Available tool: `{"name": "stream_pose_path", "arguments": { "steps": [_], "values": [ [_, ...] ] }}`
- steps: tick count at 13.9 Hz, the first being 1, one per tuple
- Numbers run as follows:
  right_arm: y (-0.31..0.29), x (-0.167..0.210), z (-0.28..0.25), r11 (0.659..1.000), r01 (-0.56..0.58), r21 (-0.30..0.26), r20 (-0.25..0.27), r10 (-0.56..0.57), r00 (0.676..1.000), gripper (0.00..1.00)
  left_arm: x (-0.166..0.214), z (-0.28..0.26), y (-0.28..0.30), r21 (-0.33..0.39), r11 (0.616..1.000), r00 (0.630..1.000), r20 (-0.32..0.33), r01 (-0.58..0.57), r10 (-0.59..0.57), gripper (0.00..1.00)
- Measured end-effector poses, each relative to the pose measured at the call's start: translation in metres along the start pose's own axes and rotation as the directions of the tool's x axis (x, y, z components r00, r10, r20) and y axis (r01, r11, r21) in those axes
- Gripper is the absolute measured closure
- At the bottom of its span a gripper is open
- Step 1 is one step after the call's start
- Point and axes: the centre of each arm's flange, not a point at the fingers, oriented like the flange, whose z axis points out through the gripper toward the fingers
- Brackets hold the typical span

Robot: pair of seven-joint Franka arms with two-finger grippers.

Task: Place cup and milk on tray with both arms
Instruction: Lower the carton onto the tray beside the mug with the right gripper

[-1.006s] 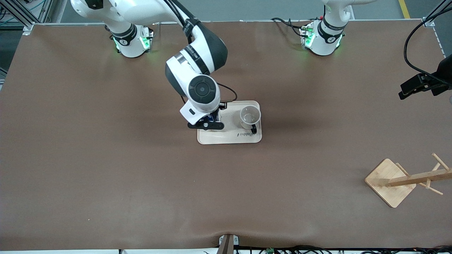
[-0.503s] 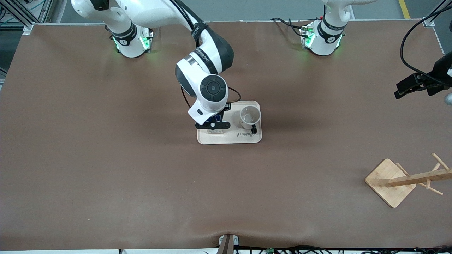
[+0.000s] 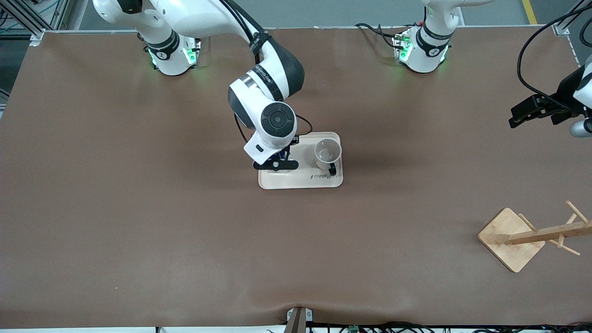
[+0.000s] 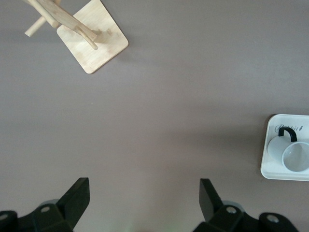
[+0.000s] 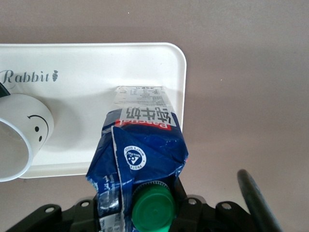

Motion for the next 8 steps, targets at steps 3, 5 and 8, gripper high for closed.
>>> {"name": "stream_pose_path", "arguments": {
  "steps": [3, 5, 8],
  "values": [
    [0.0, 0.0, 0.0, 1.0, 0.003, -0.002, -0.001, -0.003, 1.0, 0.37, -0.014, 0.001, 0.003, 0.003, 1.0, 1.0, -0.02, -0.003, 0.003, 0.0],
    [0.001, 0.0, 0.002, 1.0, 0.006, -0.005, 0.0, -0.006, 1.0, 0.15, -0.018, 0.001, 0.003, 0.004, 1.0, 1.0, -0.025, -0.002, 0.002, 0.0],
    [0.001, 0.001, 0.002, 1.0, 0.006, -0.005, 0.0, -0.006, 1.0, 0.0, -0.018, 0.002, 0.003, 0.004, 1.0, 1.0, -0.025, -0.003, 0.003, 0.0]
  ]
}}
